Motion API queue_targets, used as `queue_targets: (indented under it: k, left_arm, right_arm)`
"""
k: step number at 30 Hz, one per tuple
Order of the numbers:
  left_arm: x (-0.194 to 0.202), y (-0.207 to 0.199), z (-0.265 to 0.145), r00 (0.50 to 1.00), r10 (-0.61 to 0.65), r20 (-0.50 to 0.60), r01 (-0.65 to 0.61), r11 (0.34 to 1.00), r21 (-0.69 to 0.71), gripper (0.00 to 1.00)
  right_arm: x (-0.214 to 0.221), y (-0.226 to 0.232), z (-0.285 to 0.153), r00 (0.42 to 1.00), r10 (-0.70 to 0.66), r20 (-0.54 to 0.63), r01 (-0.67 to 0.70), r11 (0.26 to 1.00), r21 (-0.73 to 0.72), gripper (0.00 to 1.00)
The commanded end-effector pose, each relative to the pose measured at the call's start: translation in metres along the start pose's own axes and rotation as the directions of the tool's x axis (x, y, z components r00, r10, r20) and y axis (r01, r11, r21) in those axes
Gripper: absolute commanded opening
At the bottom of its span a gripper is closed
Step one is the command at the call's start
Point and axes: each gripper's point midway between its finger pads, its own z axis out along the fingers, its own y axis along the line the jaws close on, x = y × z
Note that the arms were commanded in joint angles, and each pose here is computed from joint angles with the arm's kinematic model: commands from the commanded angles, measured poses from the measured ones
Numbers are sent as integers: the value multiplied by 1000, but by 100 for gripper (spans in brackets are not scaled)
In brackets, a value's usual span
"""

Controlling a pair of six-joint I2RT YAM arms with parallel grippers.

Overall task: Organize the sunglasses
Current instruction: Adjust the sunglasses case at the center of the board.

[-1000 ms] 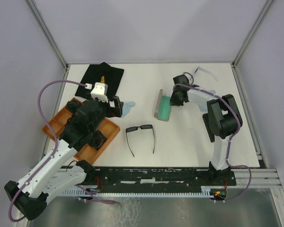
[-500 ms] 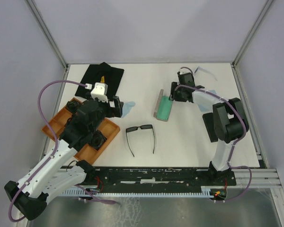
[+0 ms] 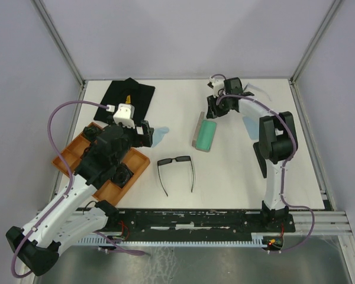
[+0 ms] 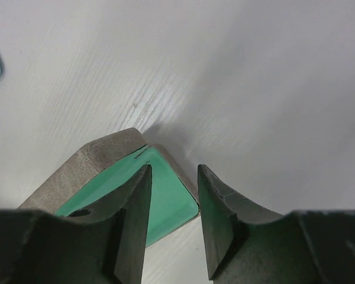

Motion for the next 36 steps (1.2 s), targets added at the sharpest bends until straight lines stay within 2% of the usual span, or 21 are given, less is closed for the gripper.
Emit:
queue_targets:
  k: [1,5,18,32,36]
  left_arm:
    - [-15,-5,-1,997,-56,56,54,998,23,99]
    - [-16,-6,-1,997,-57,56,56,998,28,99]
    - [-17,-6,-1,996,-63,57,61,997,36,99]
    - [-18,-4,0,996,-69,59,67,997,38,99]
    - [-17,-4,1,996,-69,57,67,997,40,99]
  right_arm:
    - [-4,13,1,998,-60,-16,57,991,-124,45]
    - [2,15,4,997,-57,-51,49,988,-150,44]
    - [31,1,5,980,-23,-199,9,997,-73,41]
    - [31,-8,12,973,-14,-230,8,1000,-25,38]
    - [28,-7,13,975,-21,-223,15,999,-28,42]
